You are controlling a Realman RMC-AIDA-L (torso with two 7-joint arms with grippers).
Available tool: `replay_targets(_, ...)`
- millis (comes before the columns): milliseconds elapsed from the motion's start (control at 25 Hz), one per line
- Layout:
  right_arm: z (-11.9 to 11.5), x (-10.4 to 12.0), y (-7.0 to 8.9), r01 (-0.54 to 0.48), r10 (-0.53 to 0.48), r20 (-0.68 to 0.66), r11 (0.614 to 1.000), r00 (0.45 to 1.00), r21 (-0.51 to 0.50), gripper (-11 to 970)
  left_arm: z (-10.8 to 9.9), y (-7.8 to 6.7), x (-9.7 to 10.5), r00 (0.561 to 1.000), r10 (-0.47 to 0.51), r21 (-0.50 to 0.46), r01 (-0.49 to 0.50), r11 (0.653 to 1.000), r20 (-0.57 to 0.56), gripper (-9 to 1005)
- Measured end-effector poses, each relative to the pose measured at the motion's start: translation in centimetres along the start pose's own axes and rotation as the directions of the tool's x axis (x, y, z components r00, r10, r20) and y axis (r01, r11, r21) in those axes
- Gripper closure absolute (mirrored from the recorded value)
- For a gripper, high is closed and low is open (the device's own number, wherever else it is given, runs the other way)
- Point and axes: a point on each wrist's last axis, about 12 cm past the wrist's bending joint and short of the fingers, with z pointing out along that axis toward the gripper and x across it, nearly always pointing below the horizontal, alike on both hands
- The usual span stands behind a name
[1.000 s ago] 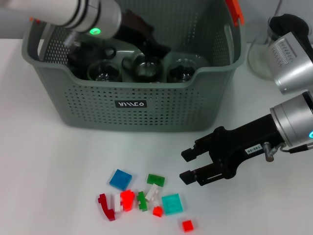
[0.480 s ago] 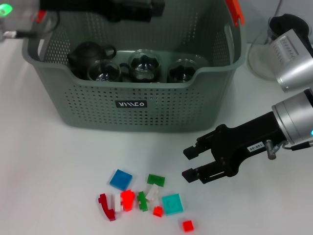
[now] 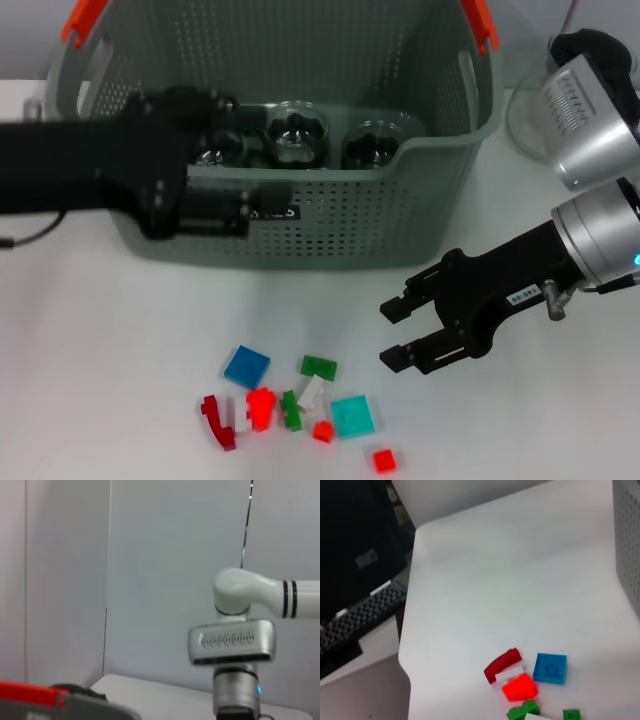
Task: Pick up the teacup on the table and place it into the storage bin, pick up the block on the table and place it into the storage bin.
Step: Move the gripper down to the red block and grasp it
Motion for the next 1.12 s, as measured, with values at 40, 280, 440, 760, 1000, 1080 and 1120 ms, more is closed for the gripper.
replay_targets(40,0.0,-0.1,0.0,0.004,-0.004,-0.007,1.000,1.000,0.000,333,-0.3,-0.2,0.8,1.000,-0.013,-0.002,0.013,1.000,0.002,165)
replay_targets(280,-0.2,-0.9,0.2,0.038,-0.040,-0.068,0.999,0.997,-0.031,328,-2.4,-0.9,4.0,0.999,-0.042,-0.066,0.043,0.997,0.011,166)
replay_targets(440,-0.6,-1.6,0.8,0.099,-0.106,-0.165,0.994,0.981,-0.050,326,-3.0,-1.1,6.1,0.999,-0.039,-0.090,0.036,0.995,-0.037,166)
replay_targets(760,0.7,-2.2,1.7,0.156,-0.190,-0.339,0.980,0.921,-0.124,328,-2.2,-1.6,8.3,0.985,-0.104,-0.053,0.098,0.994,-0.135,167)
replay_targets(1000,2.2,-2.9,2.1,0.173,-0.225,-0.432,0.972,0.874,-0.156,329,-1.7,-1.8,9.6,0.968,-0.153,-0.029,0.151,0.988,-0.200,168)
replay_targets(1080,2.9,-3.4,2.3,0.186,-0.242,-0.459,0.969,0.855,-0.165,329,-1.5,-1.7,10.2,0.959,-0.171,-0.023,0.170,0.985,-0.226,168)
replay_targets(1120,3.4,-3.6,2.5,0.196,-0.256,-0.473,0.965,0.843,-0.174,330,-1.5,-1.6,10.4,0.955,-0.179,-0.025,0.179,0.984,-0.234,168)
